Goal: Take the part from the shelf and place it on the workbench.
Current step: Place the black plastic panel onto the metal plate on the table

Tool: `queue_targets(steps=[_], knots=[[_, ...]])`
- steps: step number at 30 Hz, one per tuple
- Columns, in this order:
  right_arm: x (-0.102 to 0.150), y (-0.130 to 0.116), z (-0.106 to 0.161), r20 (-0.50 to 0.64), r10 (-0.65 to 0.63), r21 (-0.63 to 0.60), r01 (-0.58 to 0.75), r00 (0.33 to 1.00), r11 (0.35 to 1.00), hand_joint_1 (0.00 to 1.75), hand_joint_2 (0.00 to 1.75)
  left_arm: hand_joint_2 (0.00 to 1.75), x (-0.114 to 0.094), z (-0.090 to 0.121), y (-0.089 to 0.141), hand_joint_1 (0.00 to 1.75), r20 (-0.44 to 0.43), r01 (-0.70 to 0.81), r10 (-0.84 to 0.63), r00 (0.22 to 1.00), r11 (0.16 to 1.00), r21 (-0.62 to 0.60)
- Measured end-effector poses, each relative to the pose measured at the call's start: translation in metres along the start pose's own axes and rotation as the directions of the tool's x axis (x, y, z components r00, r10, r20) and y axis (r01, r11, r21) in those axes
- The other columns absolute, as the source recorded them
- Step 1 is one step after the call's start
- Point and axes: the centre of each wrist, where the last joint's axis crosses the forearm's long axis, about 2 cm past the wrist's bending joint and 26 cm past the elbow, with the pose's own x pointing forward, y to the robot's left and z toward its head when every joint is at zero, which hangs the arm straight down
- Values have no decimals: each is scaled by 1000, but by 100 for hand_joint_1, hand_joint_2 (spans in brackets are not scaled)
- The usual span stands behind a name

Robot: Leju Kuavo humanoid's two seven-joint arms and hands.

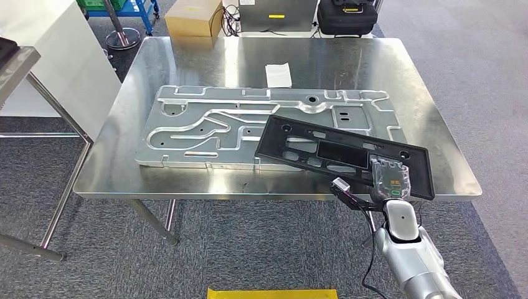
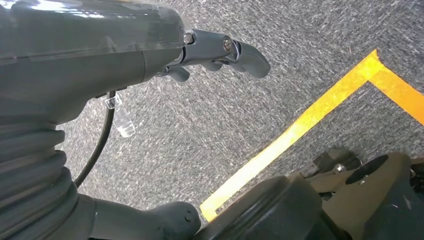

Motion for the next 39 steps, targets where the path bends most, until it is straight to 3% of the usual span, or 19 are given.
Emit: queue_targets(steps=[9,18,22,28,32,39], knots=[[9,-18,12,61,-69,-123,76,996,990,175,175,175,-2,1,1,0,8,1,-1,1000,1000,11],[13,-88,3,162,-98,-326,147,982,934,175,175,175,-4,2,-1,0,6,-19,19,1000,1000,23],[13,-102,2,181,-93,-372,156,979,915,175,175,175,-4,2,-1,0,3,-25,25,1000,999,25],[13,-110,2,200,-82,-393,156,976,906,175,175,175,-4,2,-1,0,1,-29,29,1000,999,26],[14,-113,-2,237,-30,-340,112,971,934,175,175,175,-5,2,-1,0,-7,-38,38,999,999,31],[56,-89,8,340,7,-202,66,941,977,175,175,175,-4,2,0,0,-6,-61,62,998,998,28]])
